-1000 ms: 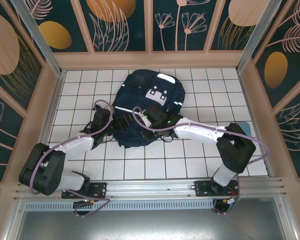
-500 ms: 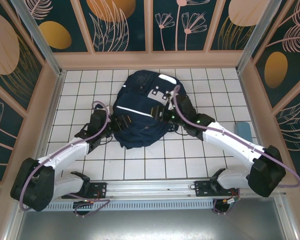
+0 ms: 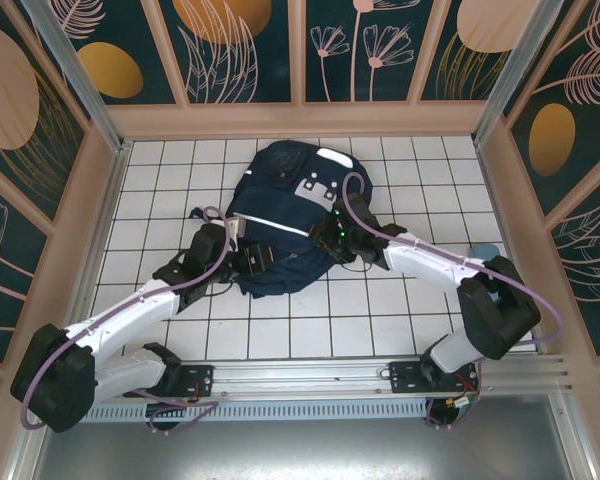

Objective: Pack the student bag

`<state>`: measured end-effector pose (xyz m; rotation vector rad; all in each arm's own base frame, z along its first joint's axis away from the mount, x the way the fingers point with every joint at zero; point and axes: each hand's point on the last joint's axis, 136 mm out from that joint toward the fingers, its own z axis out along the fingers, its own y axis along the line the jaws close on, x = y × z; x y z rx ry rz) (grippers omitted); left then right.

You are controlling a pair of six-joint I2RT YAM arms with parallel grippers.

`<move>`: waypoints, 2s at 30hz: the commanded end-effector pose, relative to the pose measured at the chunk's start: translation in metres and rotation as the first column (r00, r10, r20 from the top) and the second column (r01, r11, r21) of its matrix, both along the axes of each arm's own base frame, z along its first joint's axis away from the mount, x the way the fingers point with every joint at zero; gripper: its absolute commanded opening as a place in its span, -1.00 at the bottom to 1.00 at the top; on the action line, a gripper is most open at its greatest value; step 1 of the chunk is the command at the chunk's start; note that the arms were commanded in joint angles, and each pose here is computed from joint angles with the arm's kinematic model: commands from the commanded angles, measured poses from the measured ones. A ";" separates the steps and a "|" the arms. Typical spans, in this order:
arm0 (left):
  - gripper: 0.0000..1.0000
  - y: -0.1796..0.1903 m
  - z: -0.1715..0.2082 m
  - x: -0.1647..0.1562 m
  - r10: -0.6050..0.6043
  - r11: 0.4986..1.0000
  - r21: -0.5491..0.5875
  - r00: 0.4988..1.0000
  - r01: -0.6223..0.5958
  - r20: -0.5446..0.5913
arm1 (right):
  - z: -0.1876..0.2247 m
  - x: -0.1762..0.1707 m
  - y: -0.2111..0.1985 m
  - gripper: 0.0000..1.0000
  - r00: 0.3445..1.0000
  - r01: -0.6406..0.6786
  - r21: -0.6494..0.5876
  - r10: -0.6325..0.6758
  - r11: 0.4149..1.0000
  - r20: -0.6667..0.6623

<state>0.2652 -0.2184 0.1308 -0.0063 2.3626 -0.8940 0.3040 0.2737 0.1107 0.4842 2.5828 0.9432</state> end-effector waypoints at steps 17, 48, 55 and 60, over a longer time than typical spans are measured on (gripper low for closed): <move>-0.19 -0.054 -0.013 0.000 -0.257 0.934 0.265 0.966 0.238 0.038 | 0.019 0.012 0.013 -0.70 0.999 0.003 0.072 -0.005 0.997 0.032; -0.92 -0.067 -0.027 -0.007 -0.447 0.826 0.413 0.892 0.383 0.067 | 0.029 0.016 0.013 -0.74 0.997 -0.003 0.075 -0.002 0.997 0.075; -1.00 -0.047 -0.023 0.005 -0.328 0.847 0.467 0.941 0.254 0.081 | 0.025 0.019 0.002 -0.75 0.996 0.040 0.029 -0.042 0.999 0.076; -1.00 -0.020 -0.020 0.008 -0.203 0.849 0.513 0.975 0.131 0.087 | 0.021 0.026 -0.014 -0.80 0.991 0.096 -0.038 -0.092 0.995 0.096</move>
